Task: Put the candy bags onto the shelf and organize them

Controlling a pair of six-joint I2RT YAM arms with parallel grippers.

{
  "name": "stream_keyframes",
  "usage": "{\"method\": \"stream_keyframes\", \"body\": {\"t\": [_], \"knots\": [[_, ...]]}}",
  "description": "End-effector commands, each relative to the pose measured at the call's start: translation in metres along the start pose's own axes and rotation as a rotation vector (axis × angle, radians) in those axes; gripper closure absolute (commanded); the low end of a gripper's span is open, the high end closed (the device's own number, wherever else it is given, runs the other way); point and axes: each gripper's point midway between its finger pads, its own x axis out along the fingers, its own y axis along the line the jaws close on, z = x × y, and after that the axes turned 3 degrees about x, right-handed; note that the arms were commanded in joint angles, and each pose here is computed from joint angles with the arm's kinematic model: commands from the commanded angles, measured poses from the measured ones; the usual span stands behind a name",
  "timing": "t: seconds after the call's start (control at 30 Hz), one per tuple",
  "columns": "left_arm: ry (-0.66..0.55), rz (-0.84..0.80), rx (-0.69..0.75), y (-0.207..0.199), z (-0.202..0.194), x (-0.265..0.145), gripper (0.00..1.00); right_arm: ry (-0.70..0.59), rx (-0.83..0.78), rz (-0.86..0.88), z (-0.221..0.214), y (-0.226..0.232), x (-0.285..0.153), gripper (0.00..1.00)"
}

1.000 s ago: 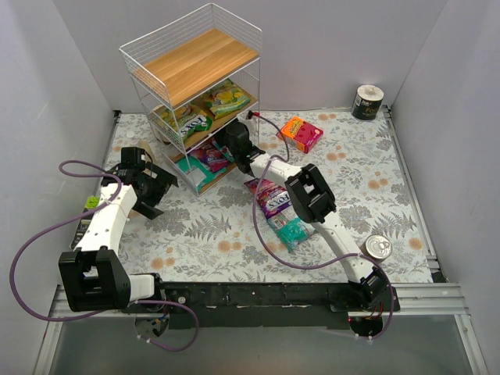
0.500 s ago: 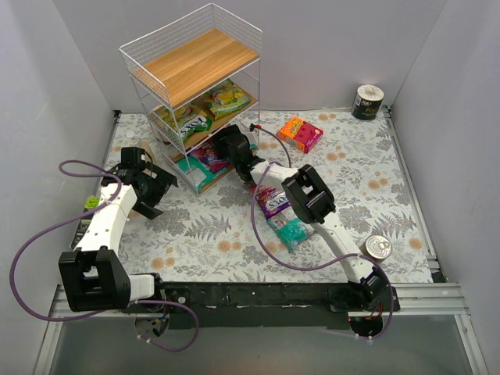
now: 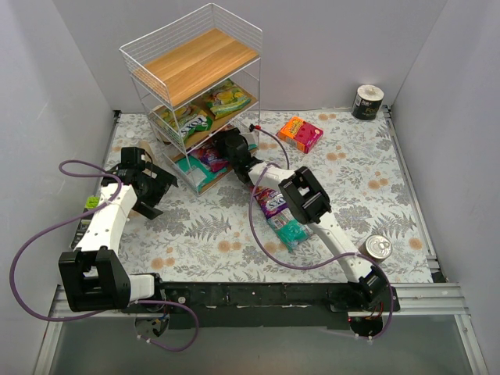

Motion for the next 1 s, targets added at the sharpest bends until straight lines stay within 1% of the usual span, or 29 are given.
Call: {"method": "stream_keyframes", "body": {"t": [0.0, 0.1, 0.2, 0.23, 0.27, 0.3, 0.43, 0.47, 0.53, 0.57, 0.63, 0.7, 0.73, 0.77, 0.83, 0.87, 0.97], "knots": [[-0.023, -0.002, 0.015, -0.001, 0.003, -0.005, 0.02, -0.079, 0.016, -0.017, 0.026, -0.026, 0.015, 0.72], [-0.024, -0.004, 0.015, -0.001, 0.003, -0.006, 0.02, -0.075, 0.025, -0.013, 0.024, -0.03, 0.018, 0.69], [-0.022, 0.0, 0.012, 0.001, 0.002, -0.005, 0.02, -0.075, 0.033, 0.0, 0.024, -0.029, 0.019, 0.68], [-0.022, 0.0, 0.012, 0.001, 0.002, -0.005, 0.02, -0.078, 0.034, 0.001, 0.025, -0.029, 0.019, 0.82], [-0.021, 0.002, 0.012, 0.002, 0.002, -0.005, 0.02, -0.077, 0.033, 0.003, 0.025, -0.03, 0.019, 0.93], [-0.023, -0.001, 0.012, 0.001, 0.002, -0.005, 0.02, -0.078, 0.035, 0.01, 0.025, -0.029, 0.019, 0.99], [-0.022, 0.0, 0.012, 0.001, 0.002, -0.005, 0.02, -0.085, 0.036, 0.039, 0.029, -0.024, 0.015, 0.99], [-0.023, -0.001, 0.014, 0.001, 0.003, -0.005, 0.02, -0.088, 0.041, 0.059, 0.031, -0.014, 0.013, 0.99], [-0.024, -0.002, 0.014, 0.0, 0.003, -0.005, 0.02, -0.086, 0.033, 0.083, 0.033, -0.011, 0.007, 0.99], [-0.025, -0.004, 0.014, 0.0, 0.003, -0.005, 0.02, -0.085, 0.031, 0.103, 0.034, 0.001, 0.005, 0.99], [-0.025, -0.003, 0.015, 0.0, 0.003, -0.004, 0.02, -0.08, 0.02, 0.123, 0.035, 0.004, -0.002, 0.99], [-0.027, -0.007, 0.017, -0.001, 0.004, -0.004, 0.02, -0.086, 0.029, 0.161, 0.042, 0.024, -0.01, 0.99], [-0.025, -0.007, 0.017, 0.0, 0.003, -0.004, 0.02, -0.08, 0.018, 0.148, 0.041, 0.015, -0.015, 0.99], [-0.026, -0.008, 0.017, -0.001, 0.004, -0.004, 0.02, -0.084, 0.031, 0.188, 0.044, 0.034, -0.02, 0.99], [-0.025, -0.014, 0.02, -0.002, 0.004, -0.004, 0.02, -0.078, 0.023, 0.187, 0.045, 0.032, -0.027, 0.99], [-0.025, -0.016, 0.02, -0.002, 0.003, -0.004, 0.02, -0.084, 0.033, 0.217, 0.048, 0.047, -0.032, 0.99], [-0.024, -0.021, 0.023, -0.003, 0.003, -0.004, 0.02, -0.081, 0.026, 0.241, 0.051, 0.059, -0.04, 0.99]]}}
